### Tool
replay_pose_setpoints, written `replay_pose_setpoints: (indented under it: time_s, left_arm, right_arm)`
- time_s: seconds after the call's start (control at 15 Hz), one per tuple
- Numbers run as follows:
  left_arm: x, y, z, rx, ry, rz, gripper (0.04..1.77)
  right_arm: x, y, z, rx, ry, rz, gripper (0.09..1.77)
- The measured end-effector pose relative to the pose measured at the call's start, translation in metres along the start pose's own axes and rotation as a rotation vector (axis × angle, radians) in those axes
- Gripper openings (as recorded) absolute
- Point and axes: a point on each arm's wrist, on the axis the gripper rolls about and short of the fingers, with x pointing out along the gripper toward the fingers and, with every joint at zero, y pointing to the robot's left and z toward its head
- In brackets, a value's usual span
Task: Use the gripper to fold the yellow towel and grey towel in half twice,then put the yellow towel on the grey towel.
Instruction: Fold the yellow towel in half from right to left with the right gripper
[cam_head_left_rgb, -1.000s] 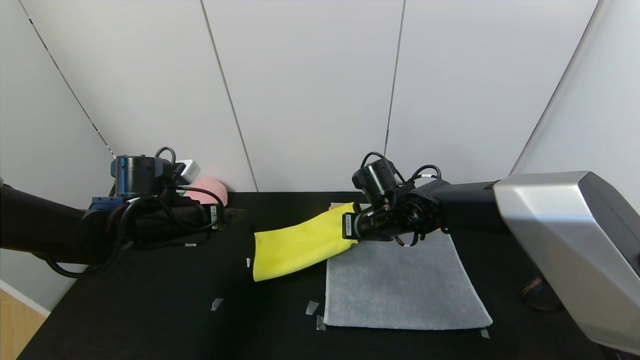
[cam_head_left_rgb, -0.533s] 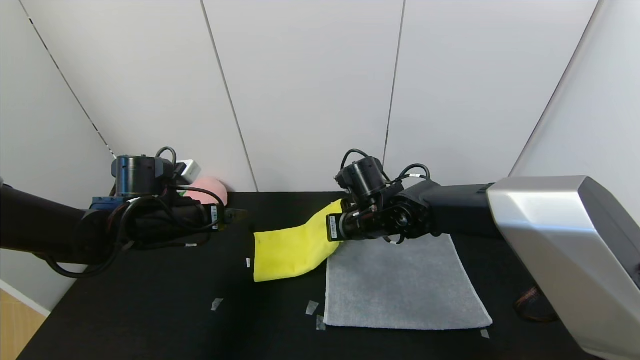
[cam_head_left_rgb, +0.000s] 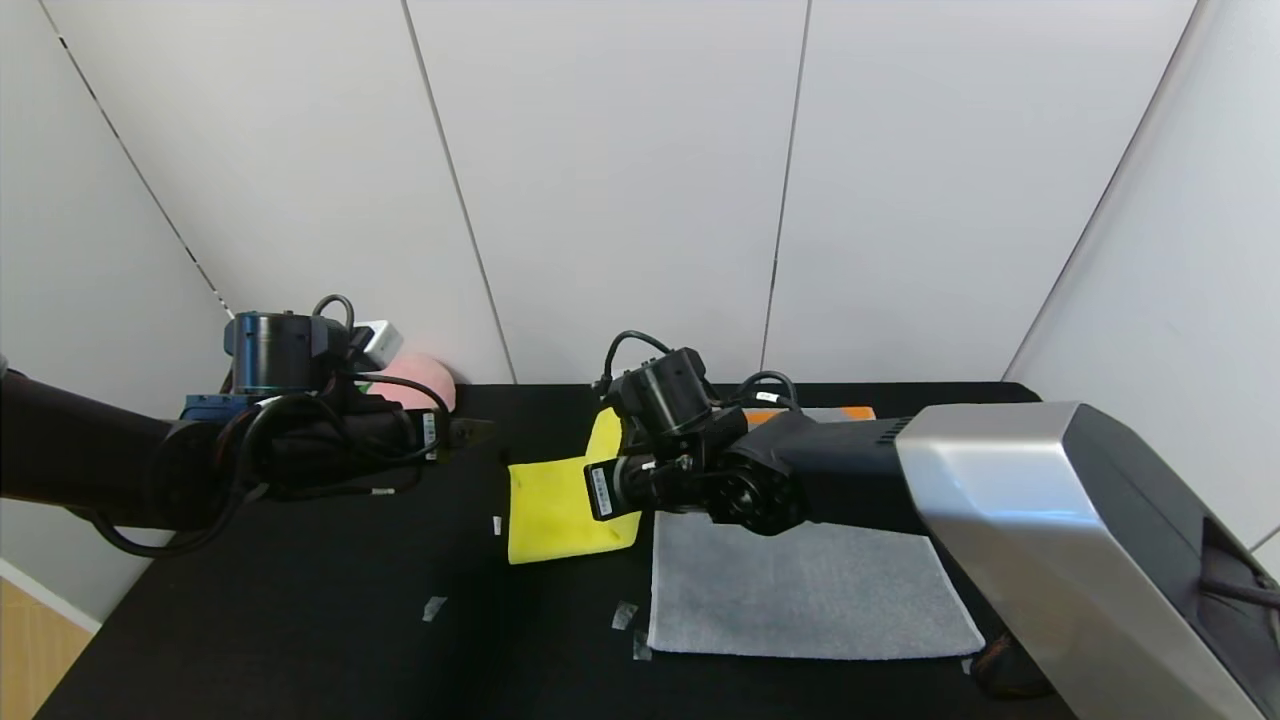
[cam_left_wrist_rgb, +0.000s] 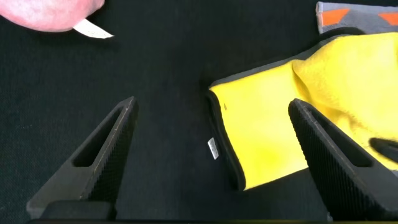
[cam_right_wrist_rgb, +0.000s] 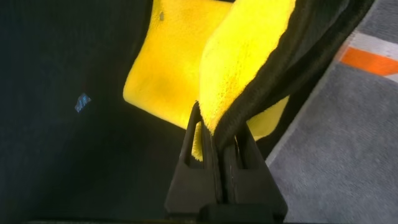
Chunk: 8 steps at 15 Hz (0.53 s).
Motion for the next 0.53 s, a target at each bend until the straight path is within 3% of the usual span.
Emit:
replay_pose_setpoints:
  time_s: [0.53]
  left_arm:
    - [0.0,-0.003,-0.002,0.006,0.006,-0.006,1.72]
  right_arm:
    - [0.033,0.009,-0.019,-0.043,-0.053,0.168,0.15]
